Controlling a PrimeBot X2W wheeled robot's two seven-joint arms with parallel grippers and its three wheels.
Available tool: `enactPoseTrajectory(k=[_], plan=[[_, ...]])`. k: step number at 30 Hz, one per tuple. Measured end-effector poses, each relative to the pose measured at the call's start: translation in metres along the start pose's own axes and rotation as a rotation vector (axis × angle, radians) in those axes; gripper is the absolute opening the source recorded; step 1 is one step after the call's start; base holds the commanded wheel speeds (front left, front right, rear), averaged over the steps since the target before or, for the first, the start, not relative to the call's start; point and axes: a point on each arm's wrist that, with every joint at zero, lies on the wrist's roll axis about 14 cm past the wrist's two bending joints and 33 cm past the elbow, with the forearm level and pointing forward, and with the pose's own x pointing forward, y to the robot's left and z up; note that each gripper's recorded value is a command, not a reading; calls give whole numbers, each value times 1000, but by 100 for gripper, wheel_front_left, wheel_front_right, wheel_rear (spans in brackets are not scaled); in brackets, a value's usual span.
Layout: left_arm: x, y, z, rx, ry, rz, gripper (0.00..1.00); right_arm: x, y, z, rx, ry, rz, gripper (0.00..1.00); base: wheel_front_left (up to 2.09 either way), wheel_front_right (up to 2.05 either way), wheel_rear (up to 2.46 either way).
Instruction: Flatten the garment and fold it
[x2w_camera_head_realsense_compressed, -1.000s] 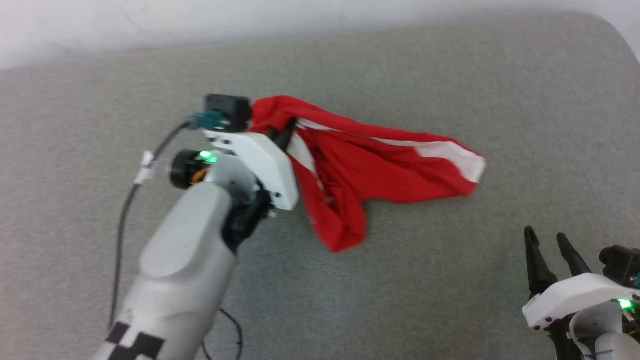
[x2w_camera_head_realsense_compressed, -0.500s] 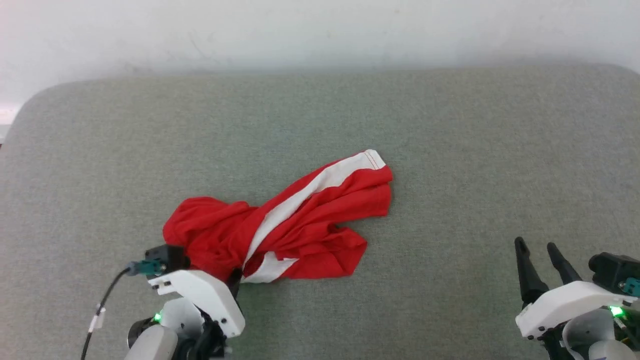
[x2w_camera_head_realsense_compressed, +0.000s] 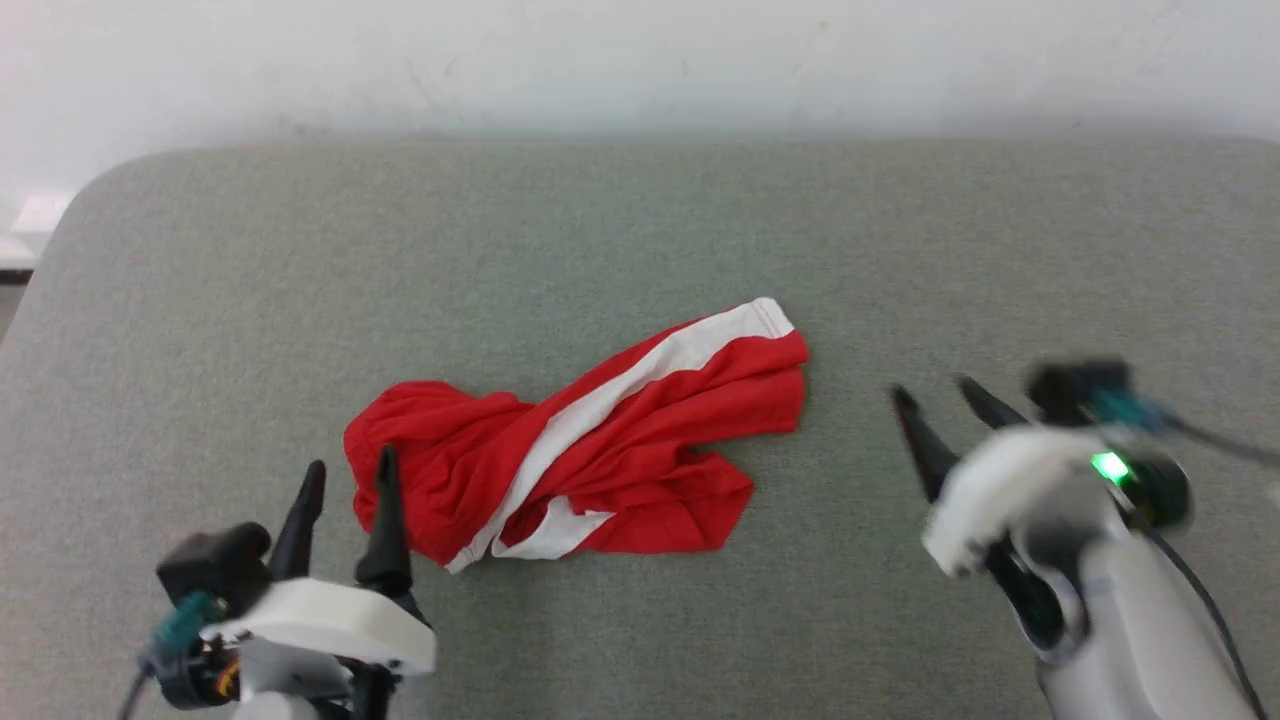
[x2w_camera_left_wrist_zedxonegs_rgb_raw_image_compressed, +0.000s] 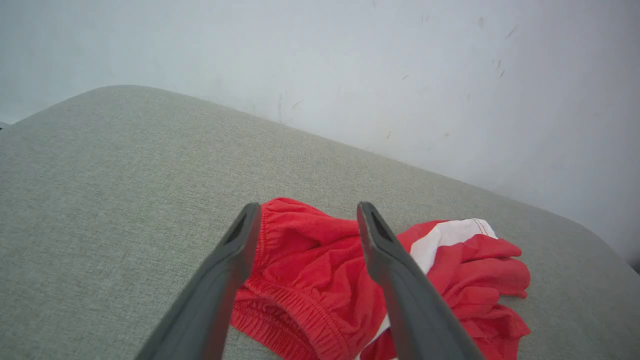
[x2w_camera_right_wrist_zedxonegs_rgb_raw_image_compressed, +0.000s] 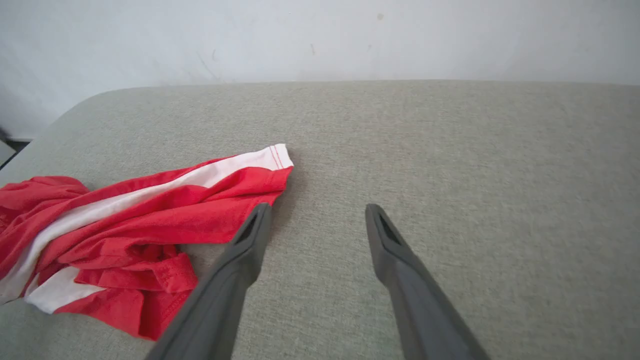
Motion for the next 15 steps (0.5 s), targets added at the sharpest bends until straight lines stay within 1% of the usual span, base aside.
enactPoseTrajectory(k=[3, 5, 8, 11, 15], plan=[[-3, -4, -4, 29, -38, -2, 100, 26, 29, 1, -78, 103, 80, 100, 0, 0, 0], [-4, -4, -9, 35, -42, 5, 100, 41, 40, -5, -156, 190, 106, 100, 0, 0, 0], [-4, -7, -16, 33, -35, 8, 100, 62, 44, -15, -245, 300, 105, 100, 0, 0, 0], [-1, -8, -19, 36, -35, 7, 100, 76, 45, -34, -290, 406, 107, 100, 0, 0, 0], [4, -1, -21, 42, -32, 27, 100, 90, 54, -58, -324, 486, 138, 100, 0, 0, 0]])
